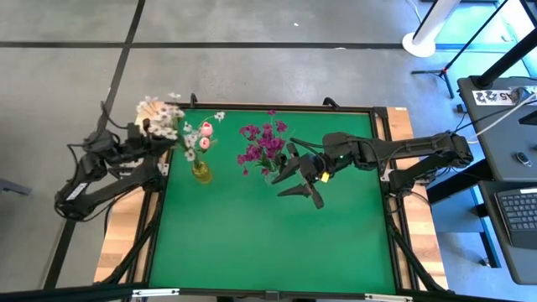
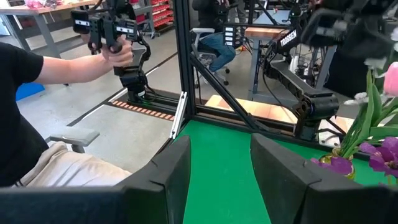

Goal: Sort flowers into vase by color
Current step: Put the white flowers into the yellow vase

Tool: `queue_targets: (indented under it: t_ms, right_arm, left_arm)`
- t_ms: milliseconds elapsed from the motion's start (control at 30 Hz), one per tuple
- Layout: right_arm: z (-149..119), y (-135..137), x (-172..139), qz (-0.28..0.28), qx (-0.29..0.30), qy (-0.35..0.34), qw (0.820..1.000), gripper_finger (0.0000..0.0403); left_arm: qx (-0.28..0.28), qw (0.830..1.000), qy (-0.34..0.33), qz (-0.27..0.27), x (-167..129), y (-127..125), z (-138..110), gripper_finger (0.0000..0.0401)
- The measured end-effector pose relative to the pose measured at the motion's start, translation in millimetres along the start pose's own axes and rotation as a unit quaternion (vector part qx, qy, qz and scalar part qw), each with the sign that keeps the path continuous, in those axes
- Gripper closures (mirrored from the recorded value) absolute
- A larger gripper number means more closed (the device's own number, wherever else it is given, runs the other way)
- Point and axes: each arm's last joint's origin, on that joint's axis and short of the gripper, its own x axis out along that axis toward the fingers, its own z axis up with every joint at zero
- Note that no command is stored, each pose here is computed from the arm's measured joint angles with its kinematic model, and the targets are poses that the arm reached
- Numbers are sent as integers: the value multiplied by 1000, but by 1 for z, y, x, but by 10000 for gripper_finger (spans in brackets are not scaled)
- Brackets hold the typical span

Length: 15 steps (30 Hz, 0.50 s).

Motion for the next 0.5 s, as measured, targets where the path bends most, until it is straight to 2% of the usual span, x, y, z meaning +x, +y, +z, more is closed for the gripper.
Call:
queue_targets:
  t_ms: [300,500]
  right_arm:
    - [0,0,0,0,0,0,1000,237]
    - [0,0,0,0,0,0,1000,237]
  left_arm:
    - [-4,1000,0,-4,8,3,-8,399]
    - [-35,999,15,32,8,5,-12,399]
